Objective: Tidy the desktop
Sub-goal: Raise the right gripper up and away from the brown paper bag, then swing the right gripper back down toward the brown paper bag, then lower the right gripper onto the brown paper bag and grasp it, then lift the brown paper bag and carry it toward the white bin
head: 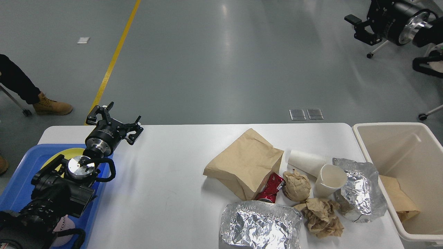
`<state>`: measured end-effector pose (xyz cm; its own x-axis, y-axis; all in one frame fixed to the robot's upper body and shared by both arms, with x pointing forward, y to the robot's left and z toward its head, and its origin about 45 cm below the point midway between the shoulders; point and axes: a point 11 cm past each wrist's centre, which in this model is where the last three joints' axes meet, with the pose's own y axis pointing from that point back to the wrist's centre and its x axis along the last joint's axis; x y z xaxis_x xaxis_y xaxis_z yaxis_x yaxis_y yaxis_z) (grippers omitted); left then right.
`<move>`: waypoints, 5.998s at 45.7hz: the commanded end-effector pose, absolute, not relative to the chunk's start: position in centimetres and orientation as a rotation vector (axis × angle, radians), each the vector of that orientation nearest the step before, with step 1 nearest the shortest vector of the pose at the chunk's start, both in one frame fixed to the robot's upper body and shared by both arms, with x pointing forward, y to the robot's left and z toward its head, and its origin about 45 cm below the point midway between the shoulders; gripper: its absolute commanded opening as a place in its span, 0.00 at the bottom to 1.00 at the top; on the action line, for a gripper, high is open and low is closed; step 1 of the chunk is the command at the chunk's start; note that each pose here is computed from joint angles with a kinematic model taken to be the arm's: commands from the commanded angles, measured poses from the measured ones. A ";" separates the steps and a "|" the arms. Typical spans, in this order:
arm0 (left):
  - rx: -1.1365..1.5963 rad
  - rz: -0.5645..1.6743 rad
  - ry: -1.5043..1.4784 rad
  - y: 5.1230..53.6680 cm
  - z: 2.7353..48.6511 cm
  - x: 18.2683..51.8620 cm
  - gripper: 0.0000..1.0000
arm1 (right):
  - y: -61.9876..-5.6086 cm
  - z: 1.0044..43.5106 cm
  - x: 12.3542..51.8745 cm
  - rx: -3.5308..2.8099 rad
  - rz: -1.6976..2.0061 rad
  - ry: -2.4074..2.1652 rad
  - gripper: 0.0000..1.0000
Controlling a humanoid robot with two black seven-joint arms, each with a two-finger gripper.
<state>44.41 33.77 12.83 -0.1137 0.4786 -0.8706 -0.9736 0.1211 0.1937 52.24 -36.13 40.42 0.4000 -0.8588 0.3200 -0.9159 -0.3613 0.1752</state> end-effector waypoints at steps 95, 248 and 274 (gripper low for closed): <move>-0.647 1.391 1.024 33.8 12.8 44.4 0.96 | -18.0 40.5 38.5 1.522 0.235 0.018 1.00; -0.648 1.390 1.023 33.8 12.8 44.4 0.96 | -12.4 18.9 38.6 1.961 0.053 -0.119 0.00; -0.647 1.391 1.024 33.8 12.8 44.4 0.96 | -18.6 38.0 40.1 1.788 0.123 -0.060 0.00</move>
<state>44.41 33.77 12.84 -0.1131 0.4786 -0.8707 -0.9736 0.1214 0.1932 39.06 -16.46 33.42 0.9988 0.0479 0.0081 0.0065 -0.2965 0.9550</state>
